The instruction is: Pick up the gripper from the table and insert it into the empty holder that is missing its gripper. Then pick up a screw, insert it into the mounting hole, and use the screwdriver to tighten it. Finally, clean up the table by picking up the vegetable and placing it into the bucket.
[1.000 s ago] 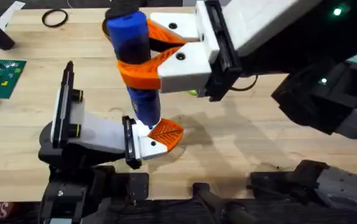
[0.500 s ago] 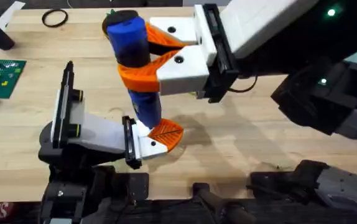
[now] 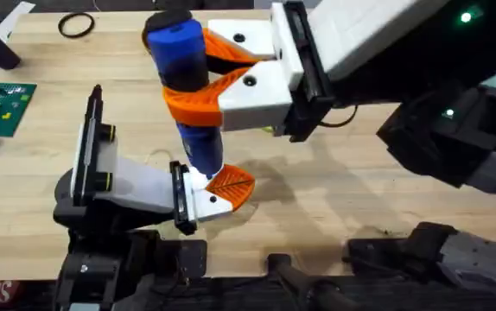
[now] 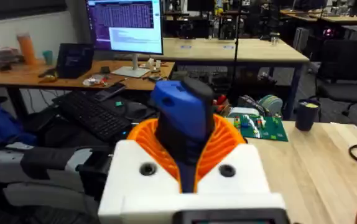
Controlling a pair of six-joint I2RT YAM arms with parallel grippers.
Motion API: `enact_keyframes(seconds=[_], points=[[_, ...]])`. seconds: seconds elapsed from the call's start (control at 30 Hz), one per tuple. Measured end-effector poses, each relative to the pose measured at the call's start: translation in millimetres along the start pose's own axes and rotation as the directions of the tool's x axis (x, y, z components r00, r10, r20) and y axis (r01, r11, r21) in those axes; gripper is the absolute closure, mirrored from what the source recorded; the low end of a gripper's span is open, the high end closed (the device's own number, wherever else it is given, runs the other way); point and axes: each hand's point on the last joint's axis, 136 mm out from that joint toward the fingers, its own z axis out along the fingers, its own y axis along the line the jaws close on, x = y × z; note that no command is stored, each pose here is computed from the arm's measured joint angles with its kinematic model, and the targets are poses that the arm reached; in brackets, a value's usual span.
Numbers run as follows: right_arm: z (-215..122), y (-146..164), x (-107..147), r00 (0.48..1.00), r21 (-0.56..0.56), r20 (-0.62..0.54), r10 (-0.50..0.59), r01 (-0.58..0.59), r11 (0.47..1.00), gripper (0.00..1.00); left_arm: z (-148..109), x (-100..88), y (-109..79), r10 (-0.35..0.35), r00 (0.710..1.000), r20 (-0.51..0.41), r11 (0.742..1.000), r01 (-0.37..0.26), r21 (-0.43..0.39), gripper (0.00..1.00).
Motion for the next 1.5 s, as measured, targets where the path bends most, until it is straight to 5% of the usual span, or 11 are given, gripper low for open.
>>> enact_keyframes(seconds=[1.5], points=[[5,-6,1,1.0,0.023,0.018,0.012,-0.012,1.0,0.934,0,0.0,0.0,0.0,1.0,0.0,1.0,0.0,0.0,0.989]])
